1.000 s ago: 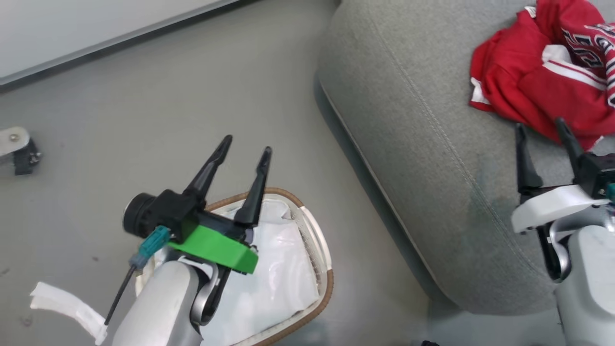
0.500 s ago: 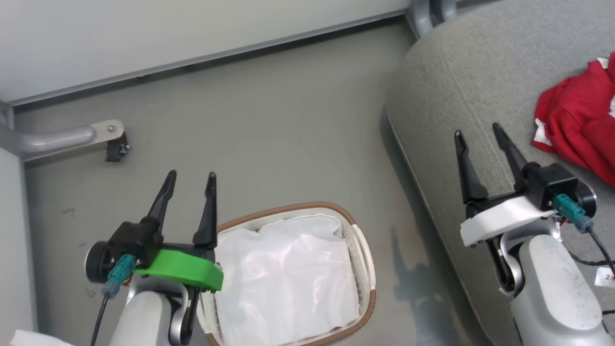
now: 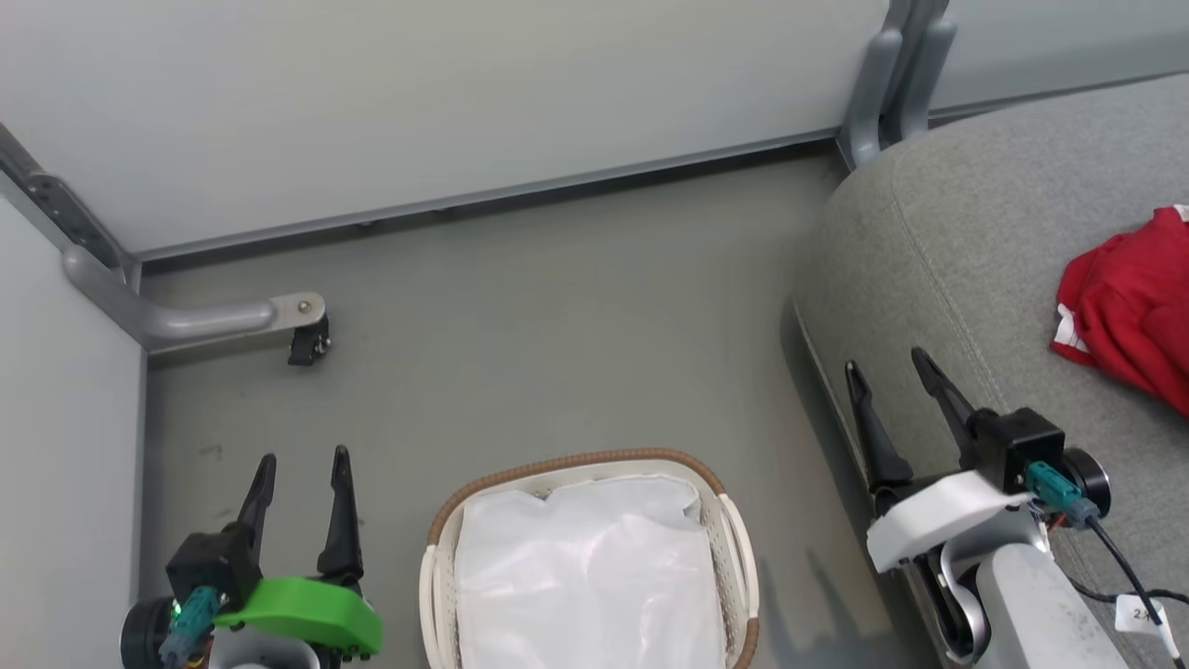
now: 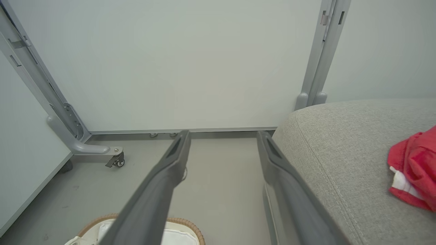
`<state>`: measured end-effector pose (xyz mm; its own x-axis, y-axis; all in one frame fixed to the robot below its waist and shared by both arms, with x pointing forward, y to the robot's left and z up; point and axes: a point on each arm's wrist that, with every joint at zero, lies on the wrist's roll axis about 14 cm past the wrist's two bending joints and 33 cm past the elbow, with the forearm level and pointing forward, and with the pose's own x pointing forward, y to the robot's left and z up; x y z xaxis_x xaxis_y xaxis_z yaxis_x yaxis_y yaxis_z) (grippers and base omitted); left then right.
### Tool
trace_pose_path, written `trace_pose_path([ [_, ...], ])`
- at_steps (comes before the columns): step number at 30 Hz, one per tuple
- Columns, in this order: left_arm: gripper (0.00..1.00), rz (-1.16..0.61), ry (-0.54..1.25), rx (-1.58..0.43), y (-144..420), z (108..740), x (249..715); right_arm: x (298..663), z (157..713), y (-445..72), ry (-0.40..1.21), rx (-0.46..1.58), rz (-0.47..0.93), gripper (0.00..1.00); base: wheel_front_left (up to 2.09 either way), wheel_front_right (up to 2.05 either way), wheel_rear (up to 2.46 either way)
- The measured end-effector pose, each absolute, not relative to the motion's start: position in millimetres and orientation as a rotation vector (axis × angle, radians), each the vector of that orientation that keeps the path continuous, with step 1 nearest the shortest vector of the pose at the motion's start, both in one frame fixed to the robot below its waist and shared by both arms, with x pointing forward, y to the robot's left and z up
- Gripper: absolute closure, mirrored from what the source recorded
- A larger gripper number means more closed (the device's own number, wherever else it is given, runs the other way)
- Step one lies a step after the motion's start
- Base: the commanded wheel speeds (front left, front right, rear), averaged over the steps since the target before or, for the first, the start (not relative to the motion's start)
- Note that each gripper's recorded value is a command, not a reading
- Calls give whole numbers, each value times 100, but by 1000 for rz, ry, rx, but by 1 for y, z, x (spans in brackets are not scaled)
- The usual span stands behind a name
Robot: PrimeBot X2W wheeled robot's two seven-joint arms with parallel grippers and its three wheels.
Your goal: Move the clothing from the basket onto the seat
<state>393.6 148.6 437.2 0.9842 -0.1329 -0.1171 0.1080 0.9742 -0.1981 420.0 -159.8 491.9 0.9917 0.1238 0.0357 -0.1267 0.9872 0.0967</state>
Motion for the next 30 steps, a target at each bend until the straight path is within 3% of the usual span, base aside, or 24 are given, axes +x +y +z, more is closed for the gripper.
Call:
trace_pose_path([
  [10, 0, -74, 119, -237, 162, 442, 365, 393, 487, -163, -12, 119, 108, 0, 0, 0, 0],
  [11, 100, -73, 121, -238, 162, 441, 363, 392, 486, -162, -8, 120, 109, 100, 0, 0, 0],
  [30, 100, 16, 191, -474, 172, 427, 357, 383, 464, -174, 84, 384, 19, 100, 0, 0, 0],
])
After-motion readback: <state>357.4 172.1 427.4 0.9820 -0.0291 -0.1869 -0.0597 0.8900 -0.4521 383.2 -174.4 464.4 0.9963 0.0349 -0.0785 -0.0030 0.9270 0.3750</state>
